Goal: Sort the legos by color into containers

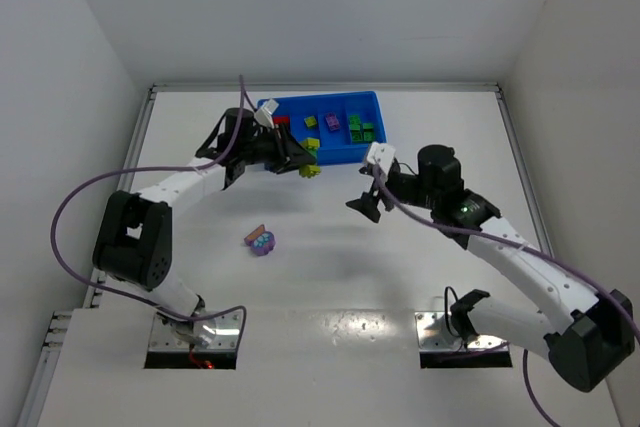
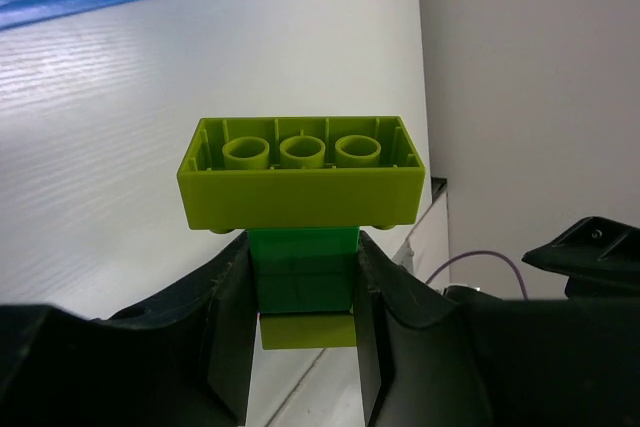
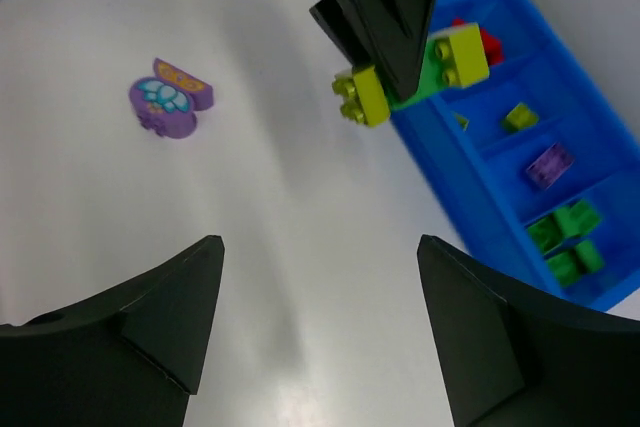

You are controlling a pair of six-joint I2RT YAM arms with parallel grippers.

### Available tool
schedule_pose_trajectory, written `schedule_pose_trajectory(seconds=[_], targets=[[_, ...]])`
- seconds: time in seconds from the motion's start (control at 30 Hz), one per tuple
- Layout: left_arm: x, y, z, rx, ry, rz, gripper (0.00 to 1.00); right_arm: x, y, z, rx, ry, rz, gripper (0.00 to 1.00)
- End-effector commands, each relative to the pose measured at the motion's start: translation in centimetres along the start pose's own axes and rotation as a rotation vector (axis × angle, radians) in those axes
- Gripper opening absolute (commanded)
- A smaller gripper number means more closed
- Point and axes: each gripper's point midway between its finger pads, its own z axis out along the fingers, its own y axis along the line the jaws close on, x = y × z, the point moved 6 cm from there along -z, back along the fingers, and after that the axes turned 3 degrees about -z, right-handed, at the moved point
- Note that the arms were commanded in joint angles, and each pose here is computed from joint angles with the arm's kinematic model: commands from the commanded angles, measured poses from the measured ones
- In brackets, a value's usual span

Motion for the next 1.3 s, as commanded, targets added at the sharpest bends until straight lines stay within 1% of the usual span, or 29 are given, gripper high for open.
schedule_pose_trajectory(seconds=[0.0,0.03,0.1,0.17,0.2,0.23,0.27,0.33,0.37,0.5,0.57,0.6,0.63,0.7,0.73,0.8,0.87,0.93,0.97,1.27], targets=[[-0.1,-3.4,0.2,0.097,0.004,0.029,0.0,-2.5,-1.4,0.6,0.065,-0.112,-0.344,0.78],[0.3,-4.1,0.2,0.109,0.013,0.032,0.0,-1.8,-1.4,1.0,0.047,-0.098,-0.373,0.77],[0.8,-4.3,0.4,0.114,0.025,0.036,0.0,-1.8,-0.8,2.0,0.02,-0.108,-0.38,0.77],[0.7,-5.2,0.2,0.126,0.004,0.046,0.0,-2.1,-1.2,2.8,0.069,-0.088,-0.198,0.77],[0.6,-5.1,0.2,0.12,-0.005,0.046,0.0,-1.2,-1.6,4.0,0.082,-0.035,-0.079,0.78],[0.4,-5.5,0.0,0.12,-0.022,0.04,0.0,-2.3,-2.3,4.3,0.093,-0.03,0.035,0.81],[0.0,-5.4,-0.3,0.094,-0.074,0.032,0.0,-2.4,-2.4,4.6,0.103,-0.018,0.271,0.85],[-0.6,-5.5,-0.7,0.065,-0.141,0.016,0.0,-2.8,-2.3,5.1,0.076,-0.063,0.438,0.87],[-0.8,-5.7,-0.9,0.064,-0.169,-0.01,0.0,-3.3,-1.8,5.2,0.052,-0.092,0.553,0.88],[-3.6,-5.3,-1.6,0.002,-0.295,-0.046,0.0,-4.3,-1.5,6.4,0.021,-0.119,0.7,0.9],[-4.3,-5.4,-2.0,0.002,-0.32,-0.075,0.0,-4.4,-1.8,7.1,0.018,-0.12,0.749,0.9],[-4.8,-4.8,-2.0,-0.014,-0.337,-0.094,0.0,-5.1,-2.5,7.1,0.027,-0.15,0.758,0.9],[-4.9,-4.8,-2.0,-0.013,-0.337,-0.103,0.0,-4.8,-2.5,7.4,0.026,-0.141,0.778,0.9],[-5.5,-4.9,-2.3,-0.014,-0.362,-0.111,0.0,-5.8,-3.1,7.7,0.034,-0.168,0.796,0.9],[-5.7,-5.2,-2.4,-0.007,-0.367,-0.107,0.0,-5.5,-3.2,8.2,0.033,-0.165,0.807,0.9],[-5.7,-5.2,-2.4,-0.005,-0.367,-0.116,0.0,-6.0,-3.6,8.7,0.055,-0.181,0.799,0.9],[-5.7,-5.3,-2.4,-0.003,-0.367,-0.128,0.0,-5.1,-4.0,9.4,0.092,-0.161,0.826,0.9],[-5.9,-5.9,-2.5,0.02,-0.364,-0.13,0.0,-5.5,-4.7,9.6,0.123,-0.174,0.823,0.9],[-5.9,-5.9,-2.5,0.02,-0.364,-0.13,0.0,-4.9,-4.8,9.9,0.137,-0.161,0.83,0.9],[-6.1,-6.6,-2.2,0.047,-0.341,-0.15,0.0,-4.9,-6.1,11.7,0.157,-0.162,0.83,0.9]])
